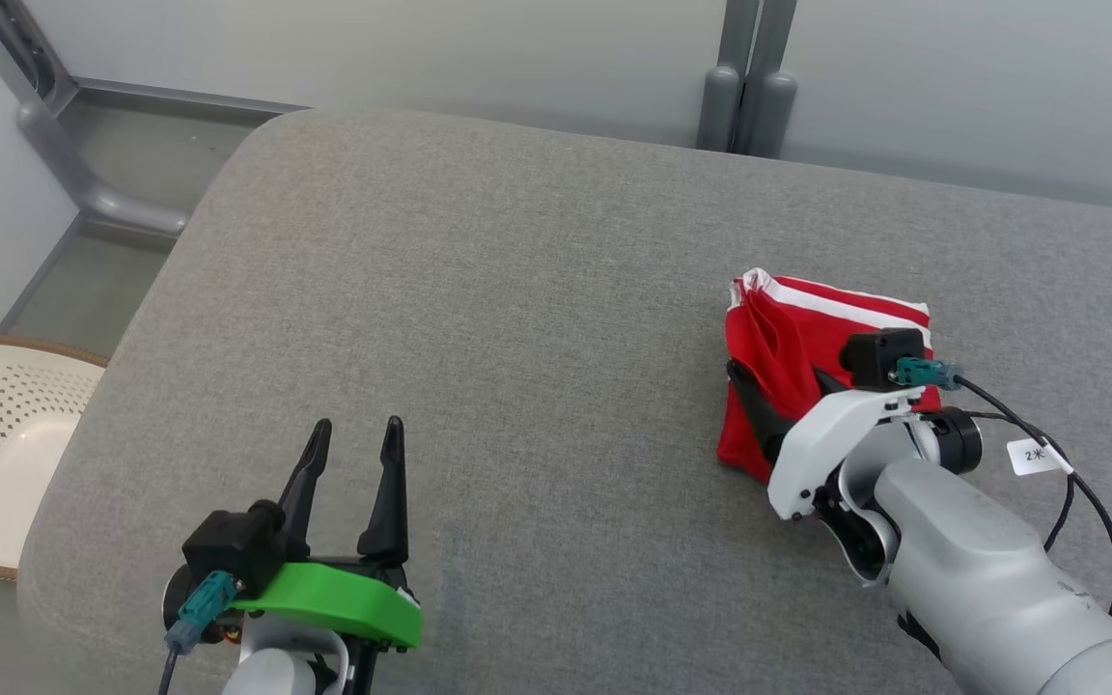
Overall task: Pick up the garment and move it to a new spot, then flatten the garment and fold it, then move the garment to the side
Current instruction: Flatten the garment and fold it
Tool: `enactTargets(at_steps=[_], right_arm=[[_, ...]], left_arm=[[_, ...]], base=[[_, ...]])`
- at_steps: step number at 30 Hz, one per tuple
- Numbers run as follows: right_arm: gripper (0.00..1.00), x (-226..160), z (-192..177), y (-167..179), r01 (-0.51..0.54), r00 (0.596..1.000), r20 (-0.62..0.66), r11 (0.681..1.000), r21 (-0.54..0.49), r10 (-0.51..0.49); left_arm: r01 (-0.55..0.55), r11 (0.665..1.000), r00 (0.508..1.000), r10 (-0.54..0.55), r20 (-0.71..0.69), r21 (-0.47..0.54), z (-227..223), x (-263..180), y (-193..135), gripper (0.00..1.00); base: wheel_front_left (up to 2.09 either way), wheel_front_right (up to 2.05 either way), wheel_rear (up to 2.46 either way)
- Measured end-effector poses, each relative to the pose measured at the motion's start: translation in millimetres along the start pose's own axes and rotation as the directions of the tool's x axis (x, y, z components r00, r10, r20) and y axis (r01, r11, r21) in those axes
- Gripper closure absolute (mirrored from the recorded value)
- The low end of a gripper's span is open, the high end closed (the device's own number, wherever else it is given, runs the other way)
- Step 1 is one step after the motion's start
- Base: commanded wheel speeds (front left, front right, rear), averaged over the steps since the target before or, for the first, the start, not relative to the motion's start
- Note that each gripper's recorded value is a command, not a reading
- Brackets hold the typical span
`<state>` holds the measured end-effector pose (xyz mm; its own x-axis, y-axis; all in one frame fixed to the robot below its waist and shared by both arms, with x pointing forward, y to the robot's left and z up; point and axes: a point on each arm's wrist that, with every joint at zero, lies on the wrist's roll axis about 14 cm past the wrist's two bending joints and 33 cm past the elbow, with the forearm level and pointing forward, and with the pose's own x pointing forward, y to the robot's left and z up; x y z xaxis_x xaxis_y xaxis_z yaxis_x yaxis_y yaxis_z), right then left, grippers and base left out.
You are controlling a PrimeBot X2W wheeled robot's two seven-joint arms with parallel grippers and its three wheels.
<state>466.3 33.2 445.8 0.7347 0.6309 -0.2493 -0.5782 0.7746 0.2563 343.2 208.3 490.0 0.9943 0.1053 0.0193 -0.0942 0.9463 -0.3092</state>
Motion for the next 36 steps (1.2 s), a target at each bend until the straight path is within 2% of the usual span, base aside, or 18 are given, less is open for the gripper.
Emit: enactTargets(at_steps=[5,9,12,15,17,21,23,30,36], right_arm=[[0.00,-8.3,22.5,13.4,-0.050,0.994,0.096,0.998,0.047,0.045],[0.00,-30.9,58.5,-5.8,-0.035,0.973,0.230,0.994,0.104,0.010],[0.00,-60.1,84.8,-41.8,0.040,0.942,0.327,0.993,0.113,-0.075],[0.00,-95.0,88.4,-83.9,0.159,0.909,0.367,0.979,0.127,-0.195],[0.00,-120.8,84.0,-113.8,0.257,0.884,0.373,0.959,0.119,-0.283],[0.00,-160.6,88.8,-149.2,0.395,0.817,0.418,0.914,0.096,-0.397],[0.00,-175.2,93.7,-151.9,0.431,0.784,0.456,0.898,0.089,-0.422],[0.00,-205.7,83.2,-124.1,0.467,0.739,0.513,0.881,0.076,-0.436],[0.00,-218.5,66.8,-103.5,0.472,0.745,0.505,0.879,0.061,-0.435]], left_arm=[[0.024,1.000,1.000,-0.024,-0.014,-0.008,-5.4,1.8,-8.5,0.00],[0.046,0.999,0.999,-0.046,-0.011,-0.016,-5.6,5.5,-17.1,0.00],[0.065,0.998,0.998,-0.065,-0.009,-0.027,-5.8,7.6,-24.6,0.00],[0.090,0.995,0.996,-0.090,-0.008,-0.034,-6.0,9.8,-33.2,0.00],[0.103,0.994,0.995,-0.103,-0.004,-0.039,-5.0,11.7,-37.8,0.00],[0.110,0.993,0.994,-0.110,0.006,-0.034,-2.2,14.5,-40.7,0.00],[0.110,0.994,0.994,-0.110,0.018,0.002,1.7,16.1,-40.1,0.00],[0.104,0.992,0.992,-0.109,0.070,0.073,18.1,19.6,-36.4,0.00],[0.140,0.979,0.983,-0.156,0.097,0.148,27.3,18.6,-45.3,0.00]], base=[[0.00,0.00,0.00],[0.00,0.00,0.00],[0.00,0.00,0.00],[0.00,0.00,0.00],[0.00,0.00,0.00],[0.00,0.00,0.00],[0.00,0.00,0.00],[0.00,0.00,0.00],[0.00,0.00,0.00]])
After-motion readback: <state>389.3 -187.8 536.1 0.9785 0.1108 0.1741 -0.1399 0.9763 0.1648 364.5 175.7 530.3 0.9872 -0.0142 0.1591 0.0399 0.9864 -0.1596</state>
